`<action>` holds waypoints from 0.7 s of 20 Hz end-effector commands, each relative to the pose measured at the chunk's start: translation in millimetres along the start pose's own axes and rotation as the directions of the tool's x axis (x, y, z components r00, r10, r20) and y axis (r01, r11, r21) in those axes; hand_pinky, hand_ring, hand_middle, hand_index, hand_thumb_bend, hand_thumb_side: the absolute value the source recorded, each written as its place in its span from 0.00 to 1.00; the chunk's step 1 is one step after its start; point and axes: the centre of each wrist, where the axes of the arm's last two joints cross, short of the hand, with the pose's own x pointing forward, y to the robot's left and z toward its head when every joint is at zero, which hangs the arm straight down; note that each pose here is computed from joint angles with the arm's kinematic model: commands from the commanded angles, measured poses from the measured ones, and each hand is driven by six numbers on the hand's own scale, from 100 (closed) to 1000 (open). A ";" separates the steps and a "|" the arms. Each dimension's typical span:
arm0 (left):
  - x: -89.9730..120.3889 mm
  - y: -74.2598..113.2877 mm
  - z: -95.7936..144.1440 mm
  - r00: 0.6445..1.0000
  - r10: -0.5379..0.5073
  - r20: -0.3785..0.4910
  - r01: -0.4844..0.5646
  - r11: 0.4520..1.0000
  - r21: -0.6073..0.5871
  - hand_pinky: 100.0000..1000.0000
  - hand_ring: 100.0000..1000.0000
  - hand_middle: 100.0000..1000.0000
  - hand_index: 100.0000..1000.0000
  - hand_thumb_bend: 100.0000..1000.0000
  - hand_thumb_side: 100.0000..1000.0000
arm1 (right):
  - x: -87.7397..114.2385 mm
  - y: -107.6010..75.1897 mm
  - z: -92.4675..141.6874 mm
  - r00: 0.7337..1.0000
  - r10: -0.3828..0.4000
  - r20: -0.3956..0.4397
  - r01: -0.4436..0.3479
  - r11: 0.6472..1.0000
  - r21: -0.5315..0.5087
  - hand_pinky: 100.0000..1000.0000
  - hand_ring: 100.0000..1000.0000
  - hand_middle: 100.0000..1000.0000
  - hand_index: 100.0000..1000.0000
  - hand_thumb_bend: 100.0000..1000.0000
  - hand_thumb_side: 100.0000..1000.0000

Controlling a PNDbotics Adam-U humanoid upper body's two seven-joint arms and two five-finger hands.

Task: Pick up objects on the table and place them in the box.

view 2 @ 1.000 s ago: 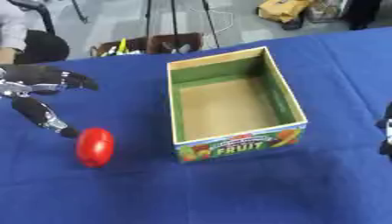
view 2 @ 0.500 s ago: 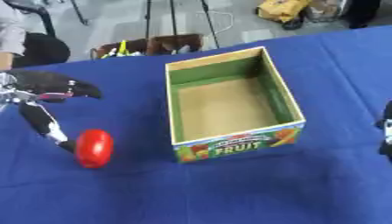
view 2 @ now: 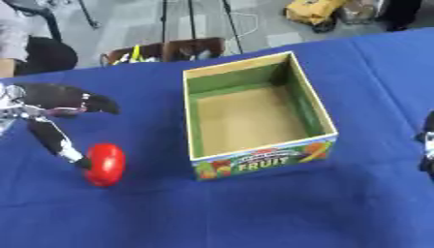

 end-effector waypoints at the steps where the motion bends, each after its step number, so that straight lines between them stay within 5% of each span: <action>1: -2.9 9.7 2.9 0.935 -0.207 0.287 0.293 0.909 -0.298 0.84 0.90 0.91 1.00 0.81 0.82 | 6.7 -3.0 -3.2 1.000 0.007 0.030 -0.008 1.000 0.006 0.13 0.00 0.14 0.37 0.08 0.67; 6: 1.8 11.4 -4.3 0.929 -0.189 0.320 0.281 0.921 -0.271 0.83 0.89 0.88 1.00 0.77 0.86 | 6.3 -3.1 -2.8 1.000 0.010 0.026 -0.010 1.000 0.007 0.13 0.00 0.14 0.37 0.08 0.67; 14: -0.3 37.5 10.4 0.940 -0.242 0.239 0.297 0.927 -0.229 0.85 0.90 0.89 1.00 0.74 0.85 | 5.4 -3.9 -1.5 1.000 0.015 0.017 -0.015 1.000 0.008 0.13 0.00 0.14 0.37 0.08 0.67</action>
